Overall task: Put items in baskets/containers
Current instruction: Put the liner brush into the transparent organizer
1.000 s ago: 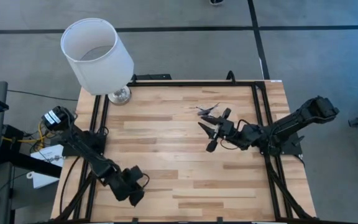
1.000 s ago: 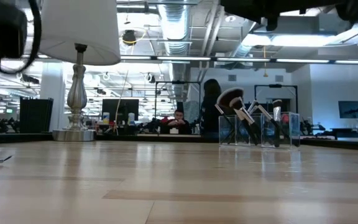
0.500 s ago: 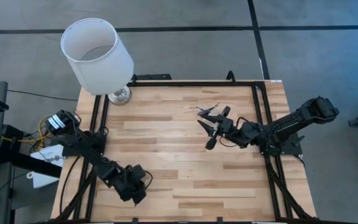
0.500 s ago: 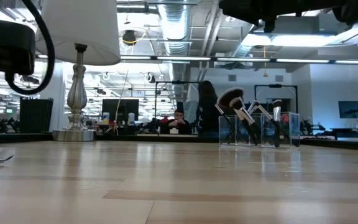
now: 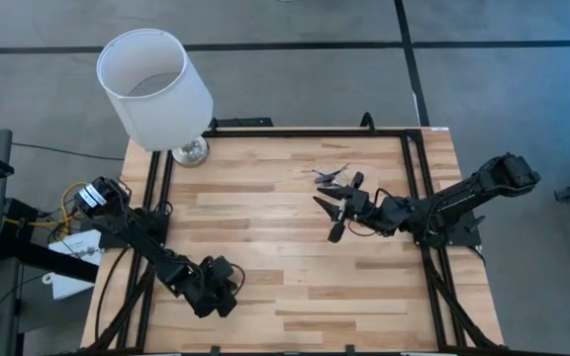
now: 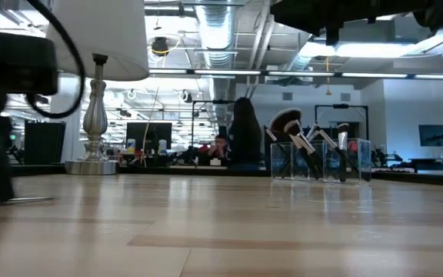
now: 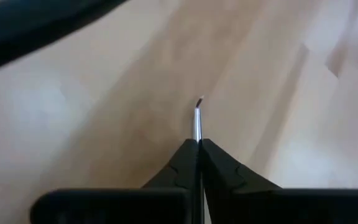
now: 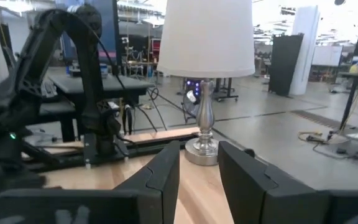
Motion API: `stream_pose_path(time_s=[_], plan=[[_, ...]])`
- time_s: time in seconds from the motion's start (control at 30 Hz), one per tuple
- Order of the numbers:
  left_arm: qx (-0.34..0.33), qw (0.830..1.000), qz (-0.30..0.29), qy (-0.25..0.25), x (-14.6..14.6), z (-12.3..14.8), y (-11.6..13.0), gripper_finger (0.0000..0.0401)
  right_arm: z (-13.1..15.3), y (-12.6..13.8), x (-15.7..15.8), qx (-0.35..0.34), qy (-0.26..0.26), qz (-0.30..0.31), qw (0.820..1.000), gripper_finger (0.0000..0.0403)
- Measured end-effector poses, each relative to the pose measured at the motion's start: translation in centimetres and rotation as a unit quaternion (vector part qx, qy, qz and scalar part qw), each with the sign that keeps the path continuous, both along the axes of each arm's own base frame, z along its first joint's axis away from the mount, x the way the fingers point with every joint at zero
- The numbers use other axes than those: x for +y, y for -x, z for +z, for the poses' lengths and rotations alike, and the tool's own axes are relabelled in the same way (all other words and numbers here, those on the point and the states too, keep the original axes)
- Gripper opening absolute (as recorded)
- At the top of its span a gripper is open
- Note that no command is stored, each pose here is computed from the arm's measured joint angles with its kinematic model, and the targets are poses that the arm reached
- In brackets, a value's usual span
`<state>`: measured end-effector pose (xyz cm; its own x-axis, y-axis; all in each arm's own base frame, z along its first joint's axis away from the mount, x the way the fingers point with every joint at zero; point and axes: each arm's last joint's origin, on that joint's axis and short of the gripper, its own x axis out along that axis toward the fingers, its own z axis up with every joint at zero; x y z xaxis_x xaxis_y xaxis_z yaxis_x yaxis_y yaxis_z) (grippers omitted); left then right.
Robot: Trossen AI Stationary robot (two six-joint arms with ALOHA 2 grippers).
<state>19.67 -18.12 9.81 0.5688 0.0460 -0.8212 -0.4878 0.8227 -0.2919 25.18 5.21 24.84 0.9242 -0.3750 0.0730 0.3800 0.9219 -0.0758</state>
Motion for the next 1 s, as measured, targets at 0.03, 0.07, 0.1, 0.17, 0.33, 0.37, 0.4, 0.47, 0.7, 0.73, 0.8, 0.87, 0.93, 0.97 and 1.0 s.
stream_pose_path(time_s=[0.03,0.07,0.1,0.17,0.33,0.37,0.4,0.47,0.7,0.73,0.8,0.87,0.93,0.97,1.0], plan=[[-0.005,1.0,0.002,-0.012,0.2,0.0,-0.1,0.0014,0.0,0.0,0.0,-0.002,-0.007,0.001,1.0,0.0102],[-0.011,1.0,0.005,-0.027,0.6,-0.1,-0.3,0.0015,-0.1,0.0,0.0,-0.002,-0.013,0.001,1.0,0.0102],[-0.017,0.999,0.012,-0.045,1.0,-0.1,-0.5,0.0015,-0.2,0.0,0.0,0.0,-0.019,0.002,1.0,0.0102],[-0.027,0.996,0.033,-0.084,2.0,-0.3,-1.1,0.0013,-0.2,0.0,0.0,-0.003,-0.033,0.004,0.999,0.0102],[-0.037,0.988,0.054,-0.139,5.4,-0.6,-3.1,0.0012,-0.5,0.1,0.4,0.002,-0.055,0.015,0.998,0.0102],[-0.043,0.987,0.057,-0.145,6.3,-0.7,-3.5,0.0013,-0.5,0.1,0.6,0.002,-0.055,0.018,0.998,0.0102],[-0.051,0.986,0.058,-0.151,7.0,-0.8,-3.9,0.0013,-0.5,0.1,0.7,0.002,-0.055,0.02,0.998,0.0102],[-0.067,0.983,0.054,-0.161,8.4,-1.0,-4.5,0.0013,-0.5,0.2,1.0,0.003,-0.055,0.026,0.998,0.0102],[-0.07,0.977,0.033,-0.199,11.5,-1.2,-5.3,0.0035,-0.7,0.4,2.0,0.012,-0.052,0.045,0.998,0.0102],[-0.068,0.977,0.028,-0.202,11.7,-1.2,-5.4,0.0043,-0.7,0.5,2.1,0.014,-0.051,0.046,0.998,0.0102],[-0.066,0.975,0.019,-0.21,11.8,-1.2,-5.5,0.006,-0.7,0.5,2.1,0.014,-0.051,0.047,0.997,0.0102],[-0.067,0.974,0.017,-0.216,11.9,-1.2,-5.5,0.0076,-0.7,0.5,2.1,0.014,-0.051,0.047,0.997,0.0102],[-0.069,0.974,0.021,-0.215,11.8,-1.2,-5.5,0.0089,-0.7,0.5,2.1,0.014,-0.051,0.047,0.998,0.0102],[-0.071,0.974,0.028,-0.214,11.8,-1.3,-5.5,0.0093,-0.7,0.5,2.1,0.014,-0.051,0.047,0.998,0.0102],[-0.074,0.974,0.036,-0.213,11.6,-1.5,-5.5,0.0096,-0.7,0.5,2.1,0.014,-0.051,0.047,0.998,0.0102]])
